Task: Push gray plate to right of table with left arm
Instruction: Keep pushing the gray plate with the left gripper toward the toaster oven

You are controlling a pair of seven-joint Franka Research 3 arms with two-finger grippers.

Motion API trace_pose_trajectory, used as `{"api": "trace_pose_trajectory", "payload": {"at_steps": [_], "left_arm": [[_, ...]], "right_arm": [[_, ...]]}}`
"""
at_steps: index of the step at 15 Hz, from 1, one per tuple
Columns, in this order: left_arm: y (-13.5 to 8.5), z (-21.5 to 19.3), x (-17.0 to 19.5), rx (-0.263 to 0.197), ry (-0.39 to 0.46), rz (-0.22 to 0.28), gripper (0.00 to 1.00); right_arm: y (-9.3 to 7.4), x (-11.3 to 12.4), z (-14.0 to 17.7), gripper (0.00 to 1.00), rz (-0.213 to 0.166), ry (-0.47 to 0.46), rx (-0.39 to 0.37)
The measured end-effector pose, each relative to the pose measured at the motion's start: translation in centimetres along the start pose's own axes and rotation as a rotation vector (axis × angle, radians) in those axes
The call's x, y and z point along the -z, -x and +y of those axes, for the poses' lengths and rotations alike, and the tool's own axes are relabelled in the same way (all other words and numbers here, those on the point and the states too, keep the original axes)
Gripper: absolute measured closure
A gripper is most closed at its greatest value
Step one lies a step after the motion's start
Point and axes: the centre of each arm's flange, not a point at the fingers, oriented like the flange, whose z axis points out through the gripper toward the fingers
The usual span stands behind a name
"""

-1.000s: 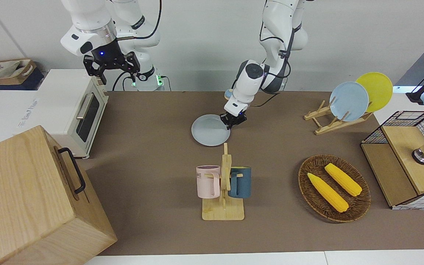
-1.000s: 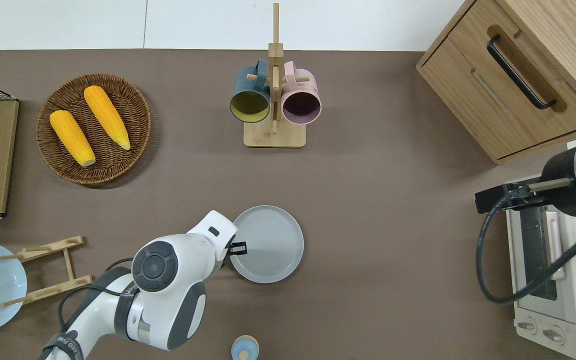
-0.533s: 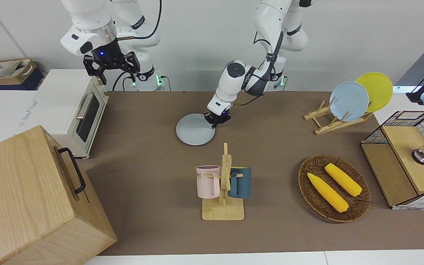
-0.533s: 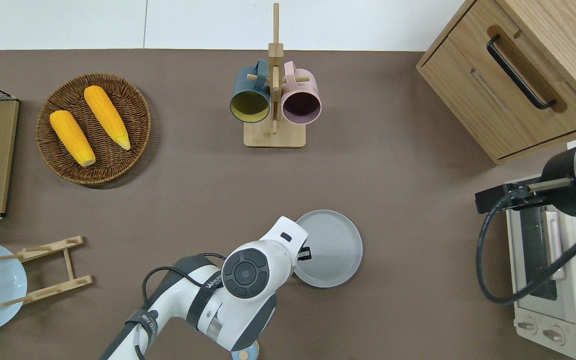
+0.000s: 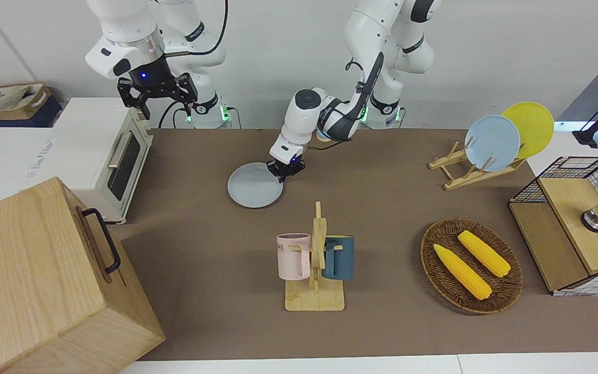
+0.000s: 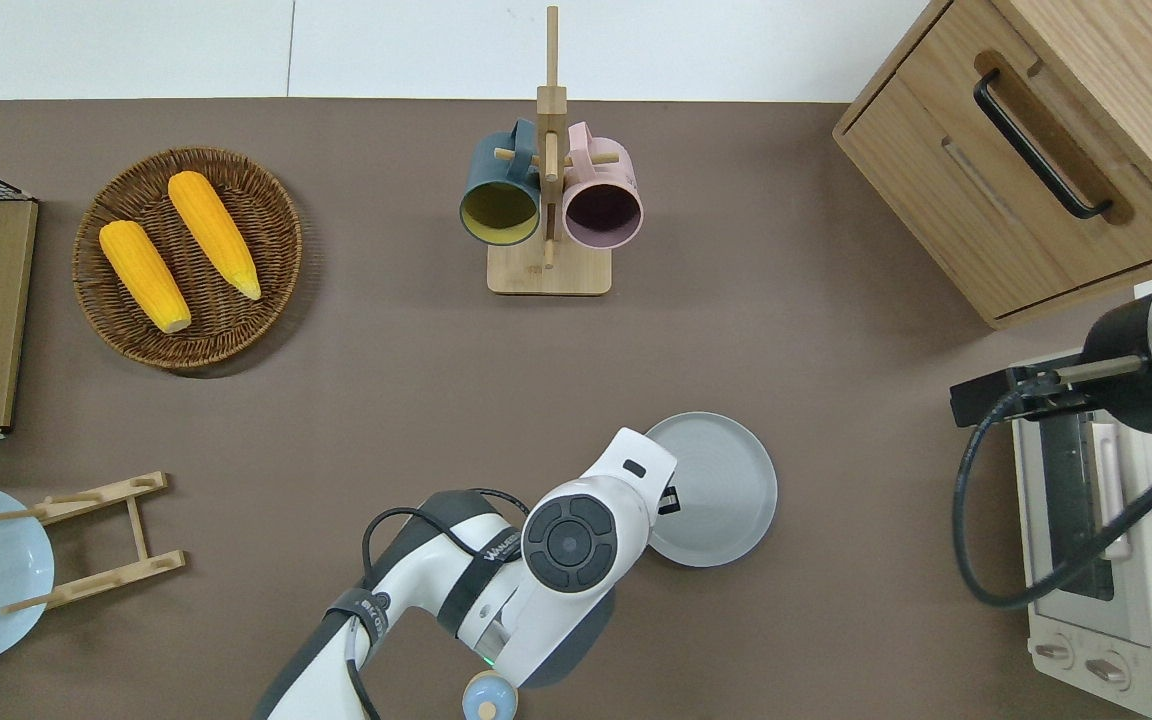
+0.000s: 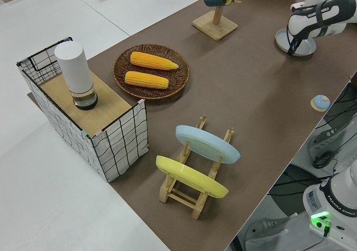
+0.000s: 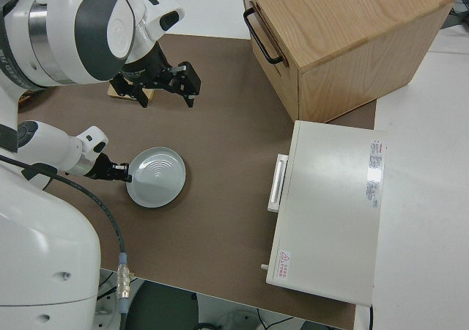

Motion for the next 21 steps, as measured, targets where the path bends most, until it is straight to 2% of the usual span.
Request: {"api": "trace_pose_trajectory", "payload": {"at_steps": [6,10,12,15,19,20,21], "left_arm": [[1.2,3.3,-1.0,0.011,0.026,-0.016,0.97],[1.4,4.1,-1.1,0.017,0.034,-0.017,0.96],[1.1,4.2,-0.9,0.023,0.034,-0.017,0.79],[0.1,4.0,-0.3,0.033,0.021,-0.018,0.48],[-2.8,2.4,2.7,0.01,-0.015,-0.022,0.09],[-3.6,1.7,3.8,0.0,-0.032,-0.027,0.01],[-4.2,1.0,4.8,-0.01,-0.047,-0.032,0.01]], "right_arm": [[0.0,0.0,0.0,0.01,0.0,0.0,0.0],[0.0,0.0,0.0,0.01,0.0,0.0,0.0],[0.0,0.0,0.0,0.01,0.0,0.0,0.0],[0.0,0.0,0.0,0.01,0.0,0.0,0.0],[0.0,0.0,0.0,0.01,0.0,0.0,0.0],[0.0,0.0,0.0,0.01,0.0,0.0,0.0],[0.0,0.0,0.0,0.01,0.0,0.0,0.0]]}}
